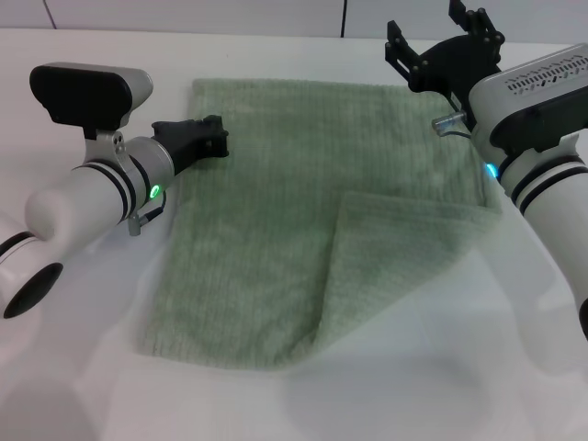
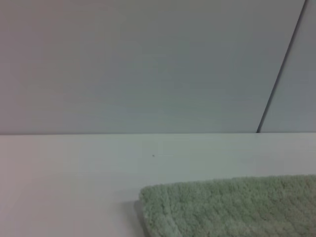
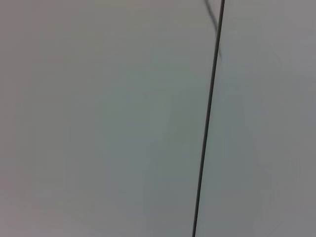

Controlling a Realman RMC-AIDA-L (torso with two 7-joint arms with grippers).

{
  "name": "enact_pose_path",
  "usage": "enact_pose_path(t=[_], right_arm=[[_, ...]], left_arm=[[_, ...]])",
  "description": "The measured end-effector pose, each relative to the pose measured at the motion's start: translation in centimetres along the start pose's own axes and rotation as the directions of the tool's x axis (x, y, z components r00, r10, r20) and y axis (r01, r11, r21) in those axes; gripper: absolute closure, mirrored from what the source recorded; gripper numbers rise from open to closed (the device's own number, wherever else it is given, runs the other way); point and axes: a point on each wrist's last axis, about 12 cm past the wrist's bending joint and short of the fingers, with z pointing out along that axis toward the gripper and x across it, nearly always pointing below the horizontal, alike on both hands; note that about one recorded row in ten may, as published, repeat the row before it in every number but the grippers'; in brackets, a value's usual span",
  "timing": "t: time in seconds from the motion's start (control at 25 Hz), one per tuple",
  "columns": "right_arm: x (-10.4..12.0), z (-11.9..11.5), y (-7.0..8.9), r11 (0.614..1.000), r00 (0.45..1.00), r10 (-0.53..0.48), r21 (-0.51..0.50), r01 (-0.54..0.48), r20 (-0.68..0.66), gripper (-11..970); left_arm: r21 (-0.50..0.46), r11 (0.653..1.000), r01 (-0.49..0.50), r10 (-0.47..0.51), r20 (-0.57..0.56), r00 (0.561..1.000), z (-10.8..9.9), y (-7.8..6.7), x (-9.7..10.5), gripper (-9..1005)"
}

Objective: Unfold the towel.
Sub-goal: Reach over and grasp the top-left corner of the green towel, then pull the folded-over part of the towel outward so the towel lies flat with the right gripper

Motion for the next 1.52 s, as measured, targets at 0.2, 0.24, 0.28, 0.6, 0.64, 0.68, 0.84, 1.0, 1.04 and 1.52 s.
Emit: enact_pose_path(t=[0.2,0.24,0.28,0.6,0.64,0.68,0.84,1.0,1.04,1.52], right_arm=[[0.0,0.1,0.2,1.0,1.0,0.003,-0.006,-0.003,-0.009,146],[0.0,0.1,0.2,1.0,1.0,0.006,-0.008,-0.006,-0.011,146],[-0.1,0.2,0.3,1.0,1.0,0.008,-0.011,-0.008,-0.012,146],[-1.6,1.9,1.8,0.991,0.987,0.111,-0.065,-0.119,-0.113,145],[-2.1,2.2,2.0,0.987,0.982,0.133,-0.076,-0.144,-0.133,145],[-2.5,2.4,2.3,0.982,0.977,0.152,-0.086,-0.166,-0.148,145],[-5.2,3.6,3.0,0.951,0.941,0.227,-0.149,-0.27,-0.252,145],[-7.3,4.2,3.0,0.919,0.89,0.23,-0.213,-0.331,-0.393,146],[-7.7,4.3,3.0,0.911,0.879,0.228,-0.226,-0.344,-0.419,146],[-10.5,3.4,1.0,0.856,0.765,0.138,-0.313,-0.412,-0.629,149]], left_arm=[[-0.001,1.0,0.0,0.0,-0.005,1.0,-0.1,0.1,0.2,966],[0.0,1.0,-0.001,0.001,-0.007,1.0,-0.1,0.0,0.2,966],[0.0,1.0,-0.002,0.002,-0.008,1.0,-0.1,0.0,0.3,966],[0.001,1.0,-0.006,0.006,-0.014,1.0,-0.2,0.0,0.5,962],[0.001,1.0,-0.006,0.006,-0.014,1.0,-0.2,0.0,0.5,962],[0.001,1.0,-0.005,0.005,-0.014,1.0,-0.2,0.0,0.5,961],[0.003,1.0,-0.006,0.006,-0.011,1.0,-0.2,0.0,0.5,959],[0.012,1.0,-0.006,0.006,-0.005,1.0,-0.2,-0.2,0.3,958],[0.013,1.0,-0.006,0.006,-0.004,1.0,-0.2,-0.2,0.3,957],[0.019,1.0,-0.007,0.007,0.0,1.0,-0.2,-0.3,0.3,952]])
